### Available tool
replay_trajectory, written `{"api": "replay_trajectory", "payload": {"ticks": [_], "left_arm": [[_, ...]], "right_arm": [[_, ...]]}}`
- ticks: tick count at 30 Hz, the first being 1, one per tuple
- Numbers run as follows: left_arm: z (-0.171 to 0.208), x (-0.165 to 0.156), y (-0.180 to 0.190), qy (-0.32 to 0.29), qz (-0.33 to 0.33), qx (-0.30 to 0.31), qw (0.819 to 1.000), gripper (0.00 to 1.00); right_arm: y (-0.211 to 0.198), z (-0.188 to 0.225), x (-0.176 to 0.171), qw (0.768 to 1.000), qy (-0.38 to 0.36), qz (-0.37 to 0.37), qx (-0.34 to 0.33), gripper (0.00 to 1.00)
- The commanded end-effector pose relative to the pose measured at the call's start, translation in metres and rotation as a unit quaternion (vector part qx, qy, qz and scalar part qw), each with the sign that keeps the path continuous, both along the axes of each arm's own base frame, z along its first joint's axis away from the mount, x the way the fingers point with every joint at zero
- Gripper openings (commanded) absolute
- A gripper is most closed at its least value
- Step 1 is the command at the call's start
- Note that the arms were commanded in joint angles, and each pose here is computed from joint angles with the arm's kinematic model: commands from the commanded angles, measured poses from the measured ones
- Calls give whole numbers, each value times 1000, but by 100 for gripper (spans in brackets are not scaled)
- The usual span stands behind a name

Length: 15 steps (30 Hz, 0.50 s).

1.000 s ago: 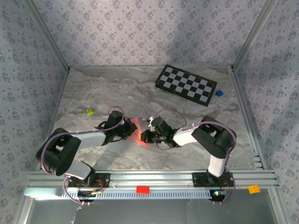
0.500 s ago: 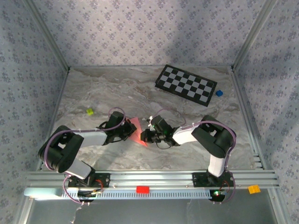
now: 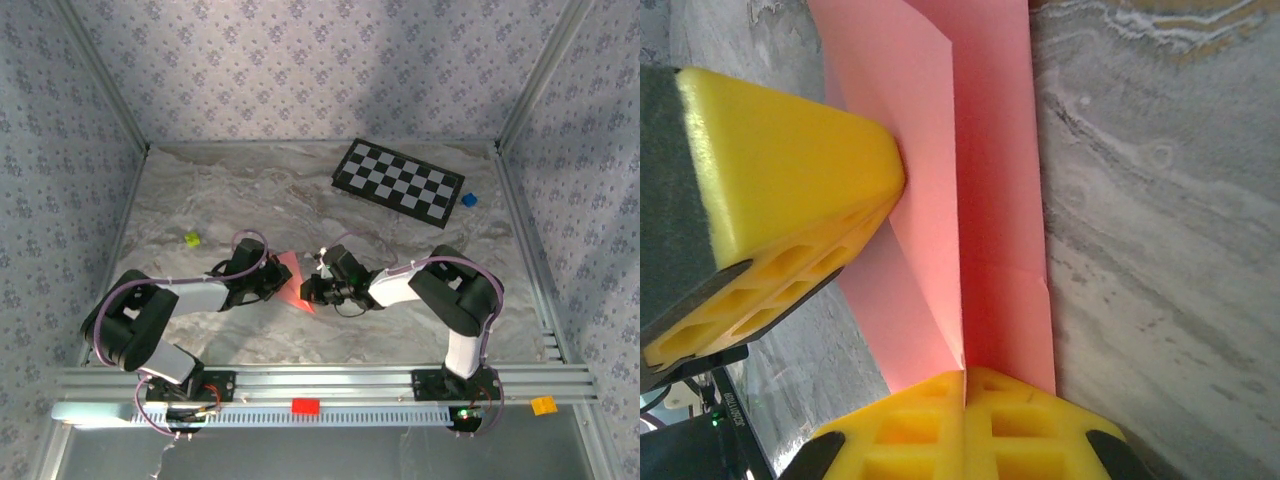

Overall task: Fold a paper plane with a square sheet of paper (pick it up from the middle)
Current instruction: Fourth fold the wing at the center of the table.

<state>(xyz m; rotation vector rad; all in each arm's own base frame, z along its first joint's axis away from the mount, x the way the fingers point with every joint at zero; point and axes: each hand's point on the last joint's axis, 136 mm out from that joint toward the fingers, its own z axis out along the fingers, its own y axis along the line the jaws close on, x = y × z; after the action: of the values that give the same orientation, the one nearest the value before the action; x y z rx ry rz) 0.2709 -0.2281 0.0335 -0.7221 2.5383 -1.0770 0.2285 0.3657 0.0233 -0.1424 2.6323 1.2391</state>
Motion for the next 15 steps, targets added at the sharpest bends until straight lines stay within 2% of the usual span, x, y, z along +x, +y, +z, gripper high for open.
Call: {"api": "replay_trajectory", "payload": {"ticks": [1,15], "left_arm": [[8,6,-8,-10,-13,-4,1000,0],[-2,7,-7,4,-19,17,1000,0]], "right_arm": [[-28,-50,-20,994,66,-11,-83,1],[-33,-58,-22,992,83,-18,-93,1]]}}
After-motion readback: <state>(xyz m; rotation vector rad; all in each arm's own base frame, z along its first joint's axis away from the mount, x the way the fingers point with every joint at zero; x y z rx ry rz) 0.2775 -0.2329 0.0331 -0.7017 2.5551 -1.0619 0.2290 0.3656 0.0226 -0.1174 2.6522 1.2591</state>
